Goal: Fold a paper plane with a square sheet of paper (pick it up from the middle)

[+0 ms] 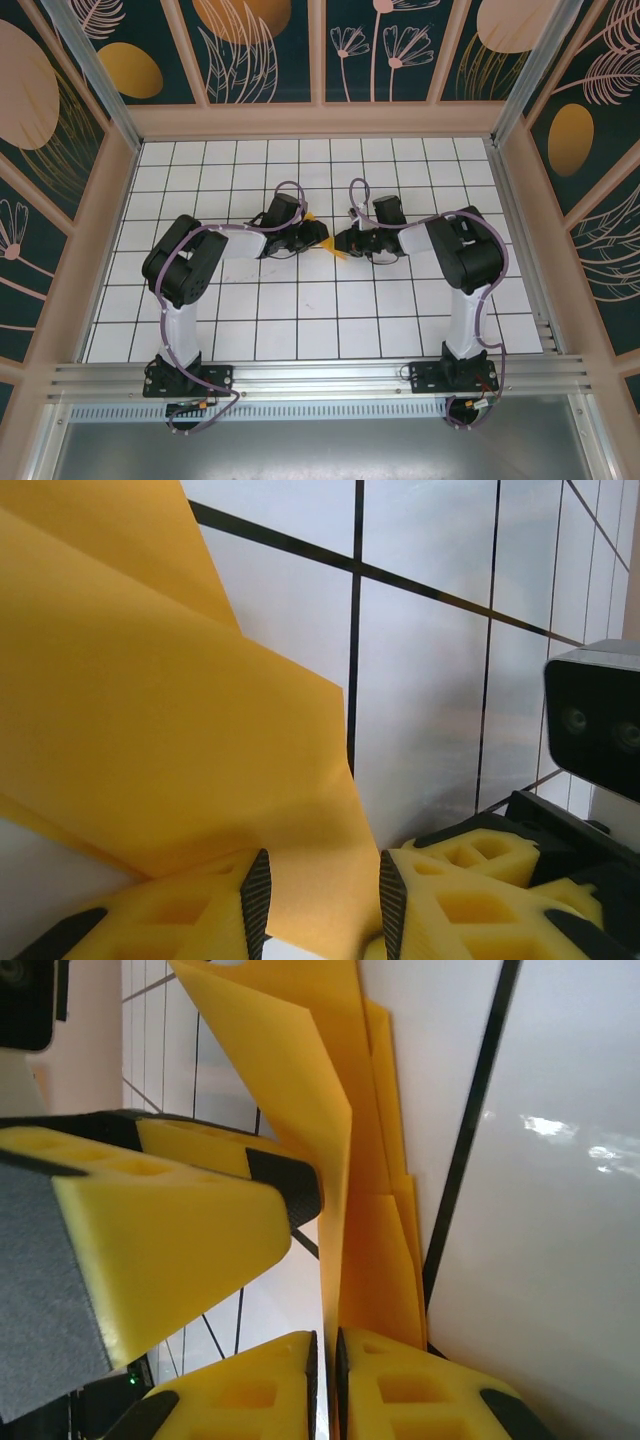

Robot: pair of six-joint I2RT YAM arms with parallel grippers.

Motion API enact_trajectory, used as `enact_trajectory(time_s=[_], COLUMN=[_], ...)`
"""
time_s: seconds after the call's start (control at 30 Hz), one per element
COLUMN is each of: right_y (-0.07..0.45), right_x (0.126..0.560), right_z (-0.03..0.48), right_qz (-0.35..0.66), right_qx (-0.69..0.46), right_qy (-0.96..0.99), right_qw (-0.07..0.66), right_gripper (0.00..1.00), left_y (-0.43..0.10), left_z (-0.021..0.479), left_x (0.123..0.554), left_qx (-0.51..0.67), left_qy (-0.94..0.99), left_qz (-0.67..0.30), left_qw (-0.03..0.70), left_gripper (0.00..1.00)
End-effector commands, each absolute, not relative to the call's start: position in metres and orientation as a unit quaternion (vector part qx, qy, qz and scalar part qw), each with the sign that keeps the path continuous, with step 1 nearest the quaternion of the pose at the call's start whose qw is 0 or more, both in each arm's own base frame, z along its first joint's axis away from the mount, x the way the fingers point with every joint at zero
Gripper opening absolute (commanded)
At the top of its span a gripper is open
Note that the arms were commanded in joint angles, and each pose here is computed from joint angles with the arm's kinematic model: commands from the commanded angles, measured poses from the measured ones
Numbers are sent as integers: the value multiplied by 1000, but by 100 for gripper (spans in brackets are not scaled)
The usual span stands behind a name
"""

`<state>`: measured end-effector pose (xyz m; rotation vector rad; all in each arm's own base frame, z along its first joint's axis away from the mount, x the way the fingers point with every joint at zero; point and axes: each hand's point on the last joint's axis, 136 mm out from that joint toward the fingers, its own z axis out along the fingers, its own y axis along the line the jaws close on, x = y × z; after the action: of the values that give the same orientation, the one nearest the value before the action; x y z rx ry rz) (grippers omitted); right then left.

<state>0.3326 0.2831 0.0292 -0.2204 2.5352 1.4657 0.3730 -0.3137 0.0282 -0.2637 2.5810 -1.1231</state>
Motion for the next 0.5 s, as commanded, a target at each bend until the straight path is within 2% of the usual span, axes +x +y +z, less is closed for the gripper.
enact_trajectory(time_s=[0.0,0.47], right_y=[275,261], right_x=[329,311], right_z=[29,18], right_qz=[469,451], right_qx=[-95,-99], right_qy=[872,883], right_qw=[104,82], right_gripper=[15,5], left_y=[-298,-296], left_z=[1,-2], left_x=[370,369], left_qx=[-109,-109], left_qy=[923,926], left_qz=[-341,-334], left_qw=[142,139], left_gripper=[36,36])
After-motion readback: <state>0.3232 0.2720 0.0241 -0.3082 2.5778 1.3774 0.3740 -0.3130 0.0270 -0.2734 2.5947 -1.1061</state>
